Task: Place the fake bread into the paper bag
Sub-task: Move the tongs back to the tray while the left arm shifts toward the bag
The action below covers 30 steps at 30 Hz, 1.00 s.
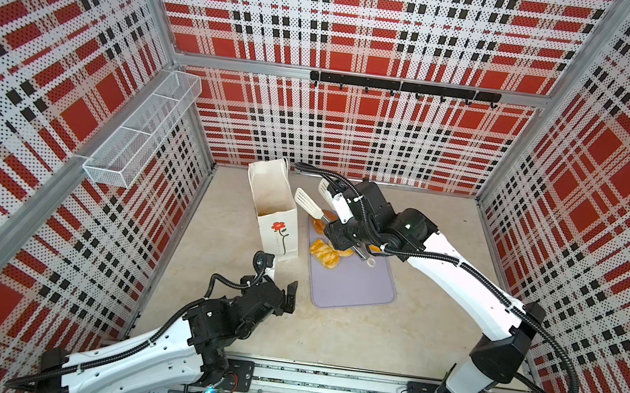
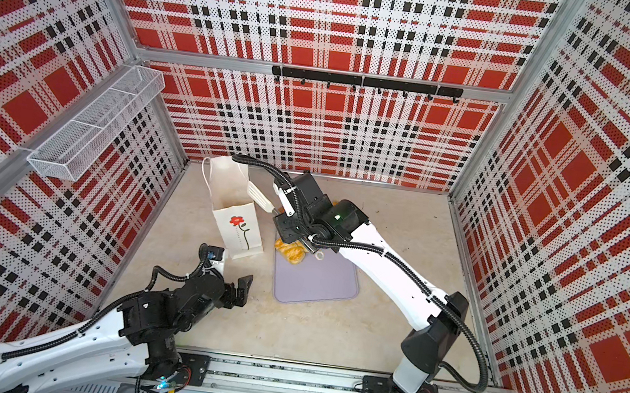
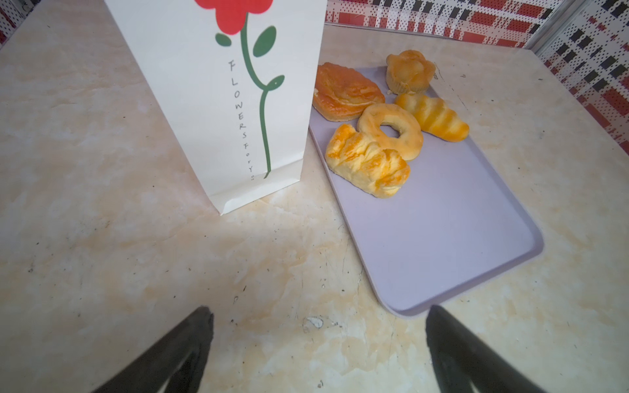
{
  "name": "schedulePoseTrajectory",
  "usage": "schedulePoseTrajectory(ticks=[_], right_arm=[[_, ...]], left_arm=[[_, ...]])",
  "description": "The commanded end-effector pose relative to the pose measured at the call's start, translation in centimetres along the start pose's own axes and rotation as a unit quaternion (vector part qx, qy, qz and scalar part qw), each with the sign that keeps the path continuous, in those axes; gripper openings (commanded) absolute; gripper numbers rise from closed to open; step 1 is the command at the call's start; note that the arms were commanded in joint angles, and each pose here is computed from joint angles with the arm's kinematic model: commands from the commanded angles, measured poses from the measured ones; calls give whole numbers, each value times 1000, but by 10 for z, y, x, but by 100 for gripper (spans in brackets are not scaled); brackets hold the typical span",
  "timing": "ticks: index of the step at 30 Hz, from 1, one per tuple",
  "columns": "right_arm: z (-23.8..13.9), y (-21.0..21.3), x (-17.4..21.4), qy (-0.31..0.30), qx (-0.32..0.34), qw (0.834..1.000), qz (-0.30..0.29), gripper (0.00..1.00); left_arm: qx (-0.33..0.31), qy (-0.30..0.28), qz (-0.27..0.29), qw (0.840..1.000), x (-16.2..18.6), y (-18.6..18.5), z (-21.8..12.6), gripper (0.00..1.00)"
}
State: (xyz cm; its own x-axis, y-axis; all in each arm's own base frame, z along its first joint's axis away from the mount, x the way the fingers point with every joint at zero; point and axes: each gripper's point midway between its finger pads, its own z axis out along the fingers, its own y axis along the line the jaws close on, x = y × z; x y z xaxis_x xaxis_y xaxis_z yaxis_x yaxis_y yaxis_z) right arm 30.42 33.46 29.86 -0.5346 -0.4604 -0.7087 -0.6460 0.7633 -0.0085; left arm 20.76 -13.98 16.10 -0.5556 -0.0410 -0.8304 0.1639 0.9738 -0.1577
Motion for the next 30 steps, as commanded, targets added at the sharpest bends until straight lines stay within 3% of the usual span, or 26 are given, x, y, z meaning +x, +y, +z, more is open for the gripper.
schedulePoseTrajectory(ticks=[1, 16, 30], right_arm=[[-20, -13, -6, -35, 15, 999, 15, 59], [-33, -57, 84, 6, 39, 995, 97, 60], [20, -84, 167, 109, 48, 985, 125, 59]], left_arm=[[11, -14, -9, 1000, -17, -8, -3, 99], [19, 4, -8, 1000, -28, -26, 14, 99], [7, 9, -8, 1000, -37, -30, 21, 99]])
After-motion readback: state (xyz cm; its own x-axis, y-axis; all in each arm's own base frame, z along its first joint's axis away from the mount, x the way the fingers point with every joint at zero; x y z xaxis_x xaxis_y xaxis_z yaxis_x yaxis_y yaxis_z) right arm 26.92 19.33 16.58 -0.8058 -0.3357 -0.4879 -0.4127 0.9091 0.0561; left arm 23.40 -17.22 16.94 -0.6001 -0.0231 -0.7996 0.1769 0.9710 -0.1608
